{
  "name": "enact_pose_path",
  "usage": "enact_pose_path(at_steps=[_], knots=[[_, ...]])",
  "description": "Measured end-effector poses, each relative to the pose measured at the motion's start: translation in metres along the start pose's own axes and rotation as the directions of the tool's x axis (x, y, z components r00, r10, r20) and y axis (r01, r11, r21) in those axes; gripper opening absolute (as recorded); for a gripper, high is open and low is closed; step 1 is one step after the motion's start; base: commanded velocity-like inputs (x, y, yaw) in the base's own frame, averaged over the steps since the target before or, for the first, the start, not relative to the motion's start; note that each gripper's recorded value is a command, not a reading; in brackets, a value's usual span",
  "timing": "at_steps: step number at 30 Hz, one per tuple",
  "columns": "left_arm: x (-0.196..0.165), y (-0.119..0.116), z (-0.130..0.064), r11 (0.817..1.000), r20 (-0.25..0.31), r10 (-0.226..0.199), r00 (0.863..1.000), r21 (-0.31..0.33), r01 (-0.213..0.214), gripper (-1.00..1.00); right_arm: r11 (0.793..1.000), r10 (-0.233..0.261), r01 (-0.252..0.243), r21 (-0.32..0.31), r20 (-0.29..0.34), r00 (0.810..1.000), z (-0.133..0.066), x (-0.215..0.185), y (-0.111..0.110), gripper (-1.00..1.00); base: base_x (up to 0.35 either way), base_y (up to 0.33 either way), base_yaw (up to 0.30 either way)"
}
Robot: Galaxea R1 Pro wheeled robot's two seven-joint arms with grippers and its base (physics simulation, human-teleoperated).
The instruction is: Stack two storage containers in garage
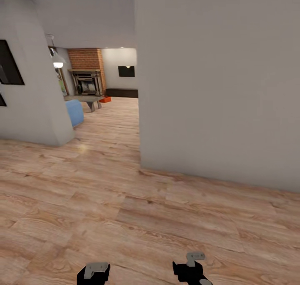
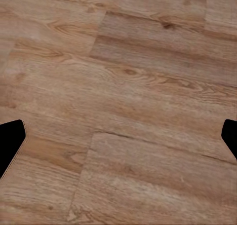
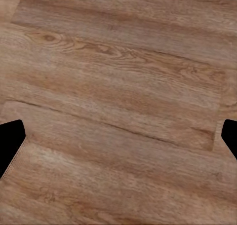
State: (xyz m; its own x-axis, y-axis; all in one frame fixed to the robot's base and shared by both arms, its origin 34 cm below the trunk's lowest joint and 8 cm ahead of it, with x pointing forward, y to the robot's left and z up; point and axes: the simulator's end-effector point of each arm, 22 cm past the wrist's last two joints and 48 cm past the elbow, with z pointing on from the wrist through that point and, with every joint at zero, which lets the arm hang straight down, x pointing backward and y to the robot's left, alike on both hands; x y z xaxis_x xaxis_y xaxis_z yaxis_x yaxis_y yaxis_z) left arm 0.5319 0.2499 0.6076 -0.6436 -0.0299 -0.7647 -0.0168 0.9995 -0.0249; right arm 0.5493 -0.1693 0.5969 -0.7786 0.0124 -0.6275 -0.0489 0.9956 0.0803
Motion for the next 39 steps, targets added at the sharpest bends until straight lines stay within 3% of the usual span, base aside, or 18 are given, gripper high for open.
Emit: enact_pose_path(at_steps=[32, 39], knots=[[0.0088, 0.0001, 0.0006, 1.0, -0.018, 0.0, 1.0, 0.0, 0.0, 1.0, 1.0, 0.001, -0.001, 0.0, -0.018, 1.0, 0.0025, 0.0087, -0.0003, 1.0, 0.346, 0.0, 0.276], [0.0098, 0.0001, 0.0007, 1.0, -0.02, 0.0, 1.0, 0.0, 0.0, 1.0, 1.0, 0.002, -0.002, 0.0, -0.021, 1.0, 0.0026, 0.0102, -0.0005, 1.0, 0.346, 0.0, 0.099]])
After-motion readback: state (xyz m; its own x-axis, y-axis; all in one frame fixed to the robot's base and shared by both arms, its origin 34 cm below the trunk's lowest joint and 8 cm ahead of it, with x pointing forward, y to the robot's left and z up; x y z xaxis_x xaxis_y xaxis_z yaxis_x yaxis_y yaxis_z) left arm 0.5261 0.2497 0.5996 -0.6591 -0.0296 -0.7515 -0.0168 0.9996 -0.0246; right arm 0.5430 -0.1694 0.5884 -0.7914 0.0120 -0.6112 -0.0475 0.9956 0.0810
